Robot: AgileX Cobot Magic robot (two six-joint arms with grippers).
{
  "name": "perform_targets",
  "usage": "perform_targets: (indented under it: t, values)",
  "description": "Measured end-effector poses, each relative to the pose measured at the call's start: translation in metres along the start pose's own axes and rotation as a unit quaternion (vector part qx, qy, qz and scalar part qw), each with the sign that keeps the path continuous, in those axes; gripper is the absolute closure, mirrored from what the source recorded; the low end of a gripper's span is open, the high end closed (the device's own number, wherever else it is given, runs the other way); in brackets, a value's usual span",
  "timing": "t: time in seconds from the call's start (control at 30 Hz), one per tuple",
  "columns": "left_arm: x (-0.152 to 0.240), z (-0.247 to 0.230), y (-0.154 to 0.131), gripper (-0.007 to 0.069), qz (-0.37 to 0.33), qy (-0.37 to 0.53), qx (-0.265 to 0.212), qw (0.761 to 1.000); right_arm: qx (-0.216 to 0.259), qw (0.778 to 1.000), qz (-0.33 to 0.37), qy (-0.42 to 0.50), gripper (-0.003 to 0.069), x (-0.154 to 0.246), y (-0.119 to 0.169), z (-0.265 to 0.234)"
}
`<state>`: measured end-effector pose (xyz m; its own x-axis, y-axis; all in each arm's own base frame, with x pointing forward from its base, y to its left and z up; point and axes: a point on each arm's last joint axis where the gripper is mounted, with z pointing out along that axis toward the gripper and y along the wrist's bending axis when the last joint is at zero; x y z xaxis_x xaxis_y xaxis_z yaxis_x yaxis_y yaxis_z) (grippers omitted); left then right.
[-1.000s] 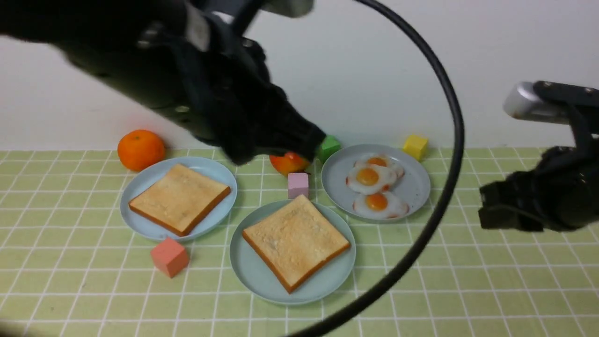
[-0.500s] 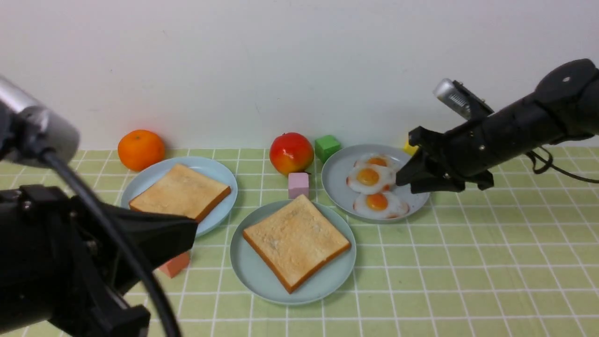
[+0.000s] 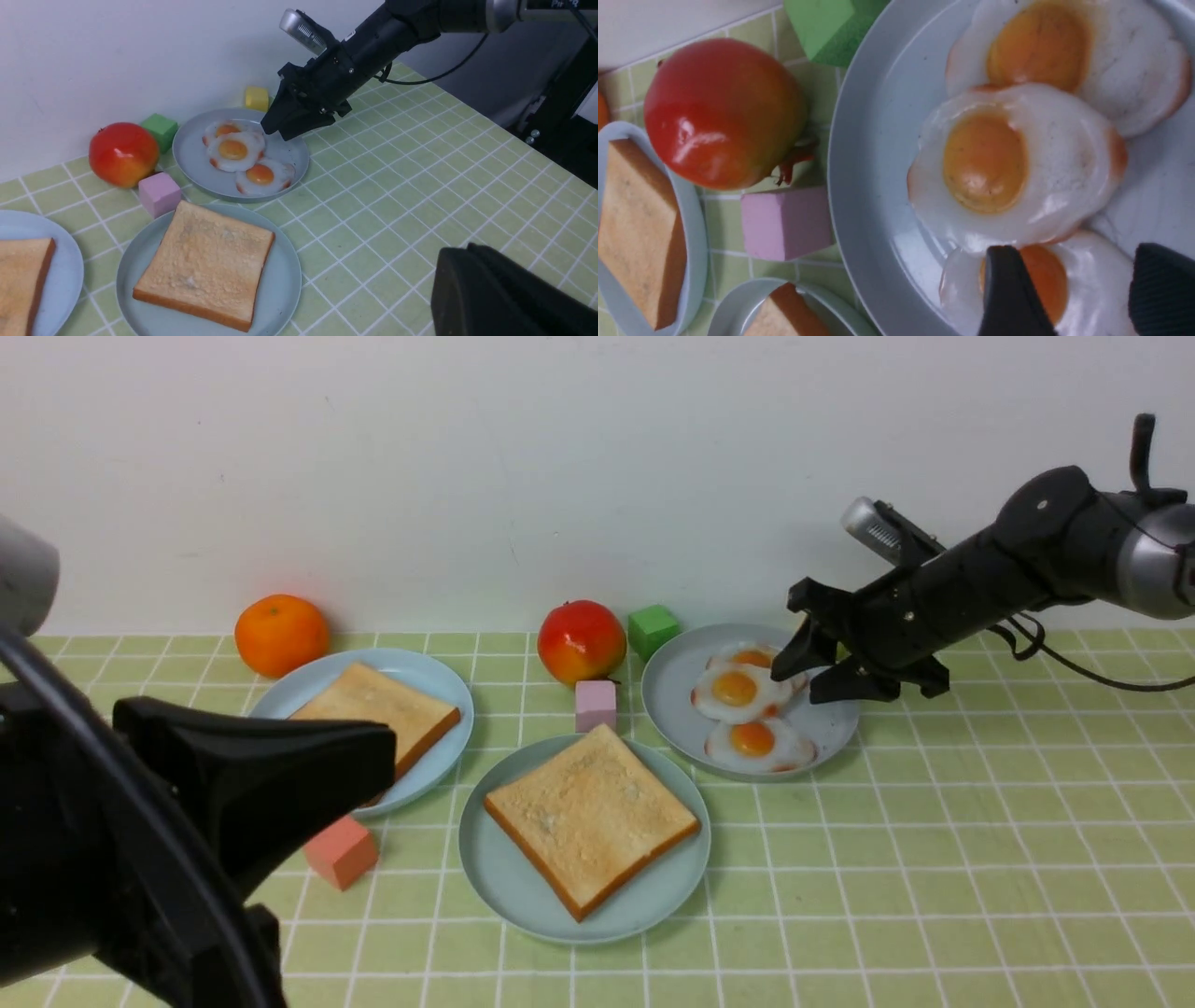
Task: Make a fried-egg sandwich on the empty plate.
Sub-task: Use the right arm to grab a fried egg
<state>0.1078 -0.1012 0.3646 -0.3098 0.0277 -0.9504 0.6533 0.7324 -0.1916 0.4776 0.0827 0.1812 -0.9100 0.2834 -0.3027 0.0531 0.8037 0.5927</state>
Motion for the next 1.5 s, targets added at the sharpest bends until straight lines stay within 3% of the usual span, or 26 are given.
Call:
perform_targets:
  t: [0.93,1.13,1.5]
  values:
    - [-0.001,0.0,-0.002,0.0638,-0.023,-0.003,0.008,1.0,-0.017,0.997,0.073,-0.025,0.0301,-0.002,-0.02,0.035]
    - [-0.001,0.0,-0.002,0.0638,-0.028,-0.004,0.01,1.0,-0.02,0.996,0.083,-0.028,0.0365,-0.002,-0.022,0.038]
    - [-0.001,0.0,-0.002,0.0638,-0.033,-0.004,0.012,0.999,-0.032,0.996,0.078,-0.029,0.0562,-0.004,-0.019,0.035]
